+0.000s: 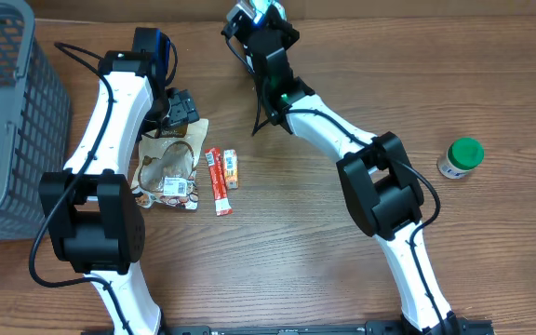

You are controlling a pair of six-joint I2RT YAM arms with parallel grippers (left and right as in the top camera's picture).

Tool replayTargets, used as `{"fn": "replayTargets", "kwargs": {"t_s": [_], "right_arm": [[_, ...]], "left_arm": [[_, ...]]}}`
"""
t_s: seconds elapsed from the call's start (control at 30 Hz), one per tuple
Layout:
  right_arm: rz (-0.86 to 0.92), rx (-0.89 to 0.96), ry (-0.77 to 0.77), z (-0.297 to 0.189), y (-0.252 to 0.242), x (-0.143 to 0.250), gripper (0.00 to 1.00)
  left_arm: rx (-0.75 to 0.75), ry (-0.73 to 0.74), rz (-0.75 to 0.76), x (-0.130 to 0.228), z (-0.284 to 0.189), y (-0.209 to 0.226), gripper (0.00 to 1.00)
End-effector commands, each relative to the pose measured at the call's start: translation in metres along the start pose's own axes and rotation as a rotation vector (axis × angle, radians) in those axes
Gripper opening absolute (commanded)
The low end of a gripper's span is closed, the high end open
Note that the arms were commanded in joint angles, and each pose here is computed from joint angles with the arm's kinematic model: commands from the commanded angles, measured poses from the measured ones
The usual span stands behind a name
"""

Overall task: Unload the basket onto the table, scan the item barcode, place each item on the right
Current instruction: 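Hold the teal packet in front of the white scanner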

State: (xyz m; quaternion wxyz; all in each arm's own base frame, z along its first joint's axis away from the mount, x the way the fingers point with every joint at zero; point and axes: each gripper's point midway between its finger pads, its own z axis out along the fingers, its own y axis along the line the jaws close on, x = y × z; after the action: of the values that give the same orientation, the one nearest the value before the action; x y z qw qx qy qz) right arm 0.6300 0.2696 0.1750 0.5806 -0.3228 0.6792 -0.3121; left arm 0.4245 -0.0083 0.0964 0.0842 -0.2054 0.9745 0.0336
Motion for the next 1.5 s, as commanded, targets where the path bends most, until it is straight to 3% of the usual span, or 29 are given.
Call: {"fn": "replayTargets", "kwargs": {"t_s": [0.0, 0.97, 1.47], "right_arm": [[-0.02, 0.014, -0.009, 0.003, -0.001, -0.002, 0.04], [-0.013, 0.017, -0.005, 0.003, -0.001, -0.001, 0.04], [0.185, 0.032, 0.061, 0.003, -0.001, 0.013, 0.03]], "left_arm": [[-0.005, -0.017, 0.0, -0.006, -0.002, -0.001, 1.0], [-0.005, -0.017, 0.0, -0.006, -0.002, -0.001, 0.99], [-0.005, -0.017, 0.0, -0.006, -0.002, -0.001, 1.0]]}}
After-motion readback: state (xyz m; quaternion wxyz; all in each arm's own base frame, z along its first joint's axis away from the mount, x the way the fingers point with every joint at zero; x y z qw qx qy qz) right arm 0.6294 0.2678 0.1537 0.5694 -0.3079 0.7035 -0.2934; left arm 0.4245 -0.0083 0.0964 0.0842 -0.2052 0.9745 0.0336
